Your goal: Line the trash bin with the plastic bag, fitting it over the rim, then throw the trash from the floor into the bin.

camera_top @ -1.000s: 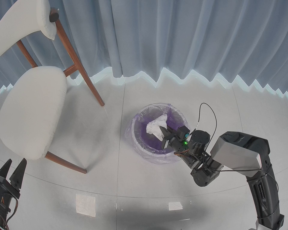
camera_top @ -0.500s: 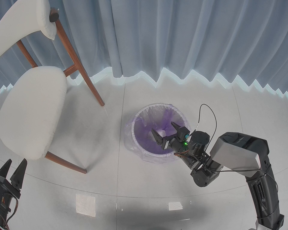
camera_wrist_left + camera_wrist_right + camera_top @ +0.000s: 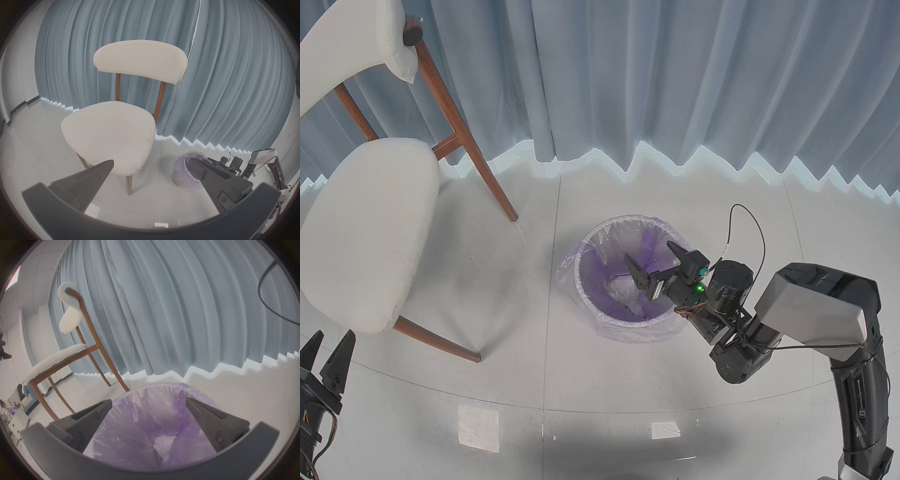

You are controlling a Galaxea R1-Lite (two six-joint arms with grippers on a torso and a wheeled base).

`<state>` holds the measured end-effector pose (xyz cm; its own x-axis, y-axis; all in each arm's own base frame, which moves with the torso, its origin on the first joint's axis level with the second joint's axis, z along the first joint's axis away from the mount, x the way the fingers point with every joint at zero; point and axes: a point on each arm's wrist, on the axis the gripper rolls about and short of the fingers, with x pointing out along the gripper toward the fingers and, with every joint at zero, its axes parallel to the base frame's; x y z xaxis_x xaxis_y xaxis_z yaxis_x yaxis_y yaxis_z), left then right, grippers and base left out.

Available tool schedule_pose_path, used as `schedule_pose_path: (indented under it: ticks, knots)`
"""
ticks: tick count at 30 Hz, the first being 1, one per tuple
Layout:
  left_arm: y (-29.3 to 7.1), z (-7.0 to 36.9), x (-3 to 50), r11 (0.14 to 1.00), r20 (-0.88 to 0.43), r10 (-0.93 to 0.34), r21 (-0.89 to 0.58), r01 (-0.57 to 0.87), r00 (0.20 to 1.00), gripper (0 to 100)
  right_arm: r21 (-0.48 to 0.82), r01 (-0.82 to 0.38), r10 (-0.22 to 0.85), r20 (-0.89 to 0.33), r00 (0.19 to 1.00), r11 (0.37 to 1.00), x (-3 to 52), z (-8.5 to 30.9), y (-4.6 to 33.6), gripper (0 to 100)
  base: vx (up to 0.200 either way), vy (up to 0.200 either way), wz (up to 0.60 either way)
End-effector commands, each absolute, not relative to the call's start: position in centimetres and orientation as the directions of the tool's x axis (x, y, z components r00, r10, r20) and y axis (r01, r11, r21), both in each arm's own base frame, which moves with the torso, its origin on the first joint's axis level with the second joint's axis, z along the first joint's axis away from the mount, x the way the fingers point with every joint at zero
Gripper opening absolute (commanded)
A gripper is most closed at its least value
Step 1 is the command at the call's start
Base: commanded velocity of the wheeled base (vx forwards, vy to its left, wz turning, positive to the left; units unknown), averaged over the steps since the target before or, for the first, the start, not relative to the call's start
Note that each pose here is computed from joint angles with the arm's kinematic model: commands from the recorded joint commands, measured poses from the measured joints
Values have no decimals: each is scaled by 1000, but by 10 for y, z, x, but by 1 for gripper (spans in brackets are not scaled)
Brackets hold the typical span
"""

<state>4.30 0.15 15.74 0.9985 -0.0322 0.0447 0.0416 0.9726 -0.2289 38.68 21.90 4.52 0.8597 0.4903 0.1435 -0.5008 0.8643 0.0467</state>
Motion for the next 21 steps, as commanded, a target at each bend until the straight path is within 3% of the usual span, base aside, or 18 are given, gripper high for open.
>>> schedule_pose_path:
  ticks: [1,10,15,21]
  knots:
    - [1,158,41,973,59,-34,-227,47,998,100,44,-488,471,198,859,872,373,86,203,100,0,0,0]
    - [0,160,32,974,111,-34,-219,58,993,100,41,-454,428,264,864,890,328,150,161,100,0,0,0]
    - [0,160,30,974,124,-45,-216,72,991,100,34,-380,353,299,886,924,286,184,112,100,0,0,0]
    - [-4,156,25,956,139,-185,-203,211,973,100,27,-261,240,311,920,965,243,196,62,100,0,0,0]
